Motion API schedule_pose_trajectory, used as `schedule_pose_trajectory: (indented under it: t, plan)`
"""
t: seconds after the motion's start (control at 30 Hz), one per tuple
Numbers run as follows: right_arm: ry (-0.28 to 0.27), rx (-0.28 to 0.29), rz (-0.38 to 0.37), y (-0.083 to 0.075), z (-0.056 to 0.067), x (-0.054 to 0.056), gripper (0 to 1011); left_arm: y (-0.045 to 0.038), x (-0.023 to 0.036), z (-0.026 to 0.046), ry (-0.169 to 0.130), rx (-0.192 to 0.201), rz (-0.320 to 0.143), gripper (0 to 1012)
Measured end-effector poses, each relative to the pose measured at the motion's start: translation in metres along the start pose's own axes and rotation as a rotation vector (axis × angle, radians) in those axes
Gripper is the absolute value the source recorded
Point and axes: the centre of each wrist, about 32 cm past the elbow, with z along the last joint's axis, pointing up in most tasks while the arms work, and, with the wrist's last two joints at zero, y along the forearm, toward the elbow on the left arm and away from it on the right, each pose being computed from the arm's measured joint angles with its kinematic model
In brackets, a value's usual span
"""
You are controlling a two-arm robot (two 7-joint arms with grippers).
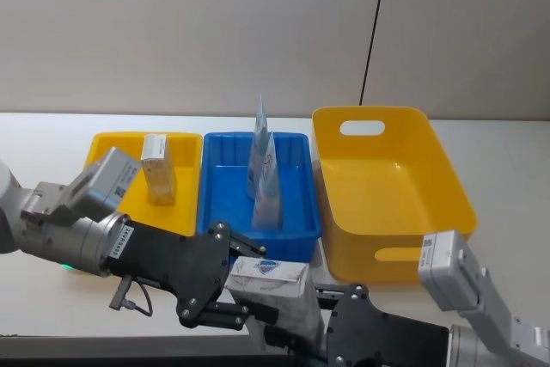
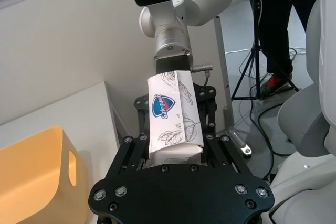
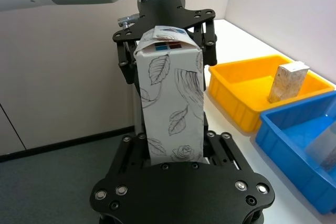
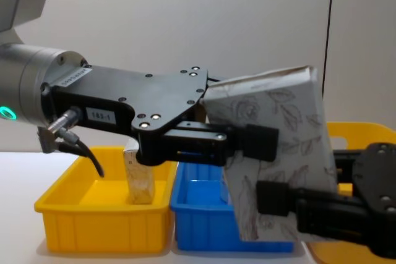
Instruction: Bimanual collaborative sorting of washing and personal care products
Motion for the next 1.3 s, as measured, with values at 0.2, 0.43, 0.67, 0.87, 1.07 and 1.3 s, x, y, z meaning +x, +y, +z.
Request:
schedule_pose_trajectory:
  t: [0.2,0.43,0.67,0.87,1.07,1.3]
  plan:
    - [0.000,0.001,-0.002,0.001,0.000,0.000,364,0.0001,0.0000,0.0000,0.000,0.000,0.000,378]
    - [0.003,-0.001,-0.001,0.001,0.000,0.000,363,-0.0002,0.0001,0.0000,0.000,0.000,-0.001,460]
    - [0.023,0.006,0.013,0.000,-0.001,0.000,362,-0.0001,0.0000,0.0000,0.000,0.000,-0.001,685]
    - [0.040,0.012,0.018,-0.001,-0.003,-0.001,362,0.0000,0.0000,0.0000,0.000,0.000,-0.001,836]
    - [0.053,0.021,0.011,-0.005,-0.005,-0.001,362,0.0004,-0.0002,-0.0002,0.002,0.000,0.002,999]
    - [0.058,0.029,-0.017,-0.012,-0.008,-0.001,362,0.0047,-0.0015,-0.0005,0.019,-0.002,0.036,1001]
